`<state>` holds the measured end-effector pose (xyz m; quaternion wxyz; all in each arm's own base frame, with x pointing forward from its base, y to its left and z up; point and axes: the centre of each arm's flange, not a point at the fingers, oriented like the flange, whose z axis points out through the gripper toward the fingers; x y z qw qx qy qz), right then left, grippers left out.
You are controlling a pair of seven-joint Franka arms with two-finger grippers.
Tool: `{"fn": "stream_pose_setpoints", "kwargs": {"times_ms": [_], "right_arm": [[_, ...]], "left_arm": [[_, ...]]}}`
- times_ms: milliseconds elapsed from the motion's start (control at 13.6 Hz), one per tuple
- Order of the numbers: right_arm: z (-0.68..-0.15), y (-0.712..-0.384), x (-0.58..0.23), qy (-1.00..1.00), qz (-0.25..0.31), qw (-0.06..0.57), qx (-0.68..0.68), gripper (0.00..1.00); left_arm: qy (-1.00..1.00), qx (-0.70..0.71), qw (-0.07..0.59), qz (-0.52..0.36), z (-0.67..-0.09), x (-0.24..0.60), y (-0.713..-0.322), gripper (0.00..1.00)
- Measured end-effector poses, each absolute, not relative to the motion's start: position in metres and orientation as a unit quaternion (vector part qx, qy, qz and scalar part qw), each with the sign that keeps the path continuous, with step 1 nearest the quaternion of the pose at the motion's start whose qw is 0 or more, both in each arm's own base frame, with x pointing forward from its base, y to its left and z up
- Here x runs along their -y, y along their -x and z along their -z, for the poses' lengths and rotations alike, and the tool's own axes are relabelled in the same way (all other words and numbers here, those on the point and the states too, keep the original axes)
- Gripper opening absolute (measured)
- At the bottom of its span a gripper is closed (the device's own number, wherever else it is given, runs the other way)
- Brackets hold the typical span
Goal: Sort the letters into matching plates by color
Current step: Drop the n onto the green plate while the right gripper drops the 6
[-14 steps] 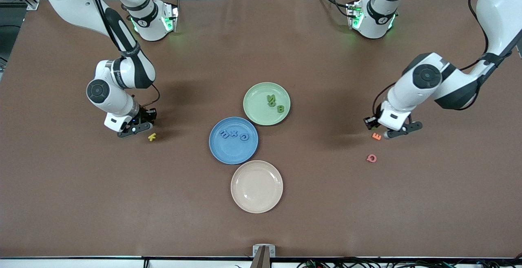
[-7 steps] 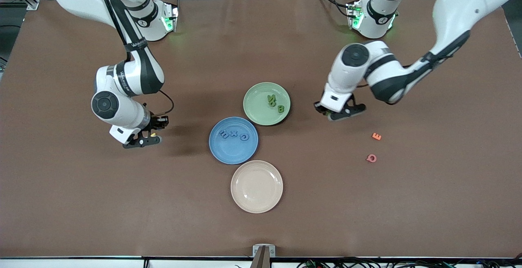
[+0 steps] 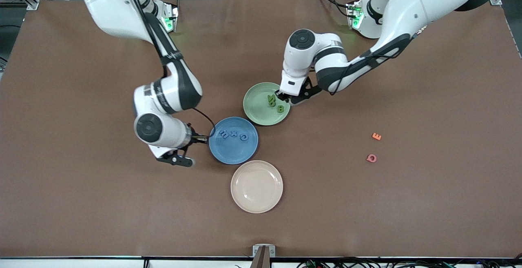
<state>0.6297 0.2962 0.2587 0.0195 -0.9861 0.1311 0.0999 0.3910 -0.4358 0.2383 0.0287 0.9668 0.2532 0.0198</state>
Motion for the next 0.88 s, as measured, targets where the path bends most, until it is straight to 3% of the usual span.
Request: {"fn": "stream_pose_setpoints", "kwargs": {"times_ms": [295,589,810,884], "right_arm": [[-0.237,-0.63,-0.351,0.982,-0.073,0.023,-0.171,0.27],[-0.223,-0.632,-0.363,0.983,-0.054,0.034,-0.175,0.27],[-0.212,-0.631,-0.373,0.982,-0.05,0.036,-0.179,0.27],[-0.21,-0.631,-0.375,0.982,-0.05,0.035,-0.179,0.27]], "left_arm": [[-0.958,-0.283,0.024,-0.03,-0.214,0.468,-0.376,0.26],[-0.953,-0.299,0.032,-0.035,-0.222,0.466,-0.394,0.62],[-0.95,-0.307,0.037,-0.046,-0.232,0.455,-0.42,0.96],[-0.952,-0.3,0.035,-0.053,-0.238,0.446,-0.433,1.0]]}}
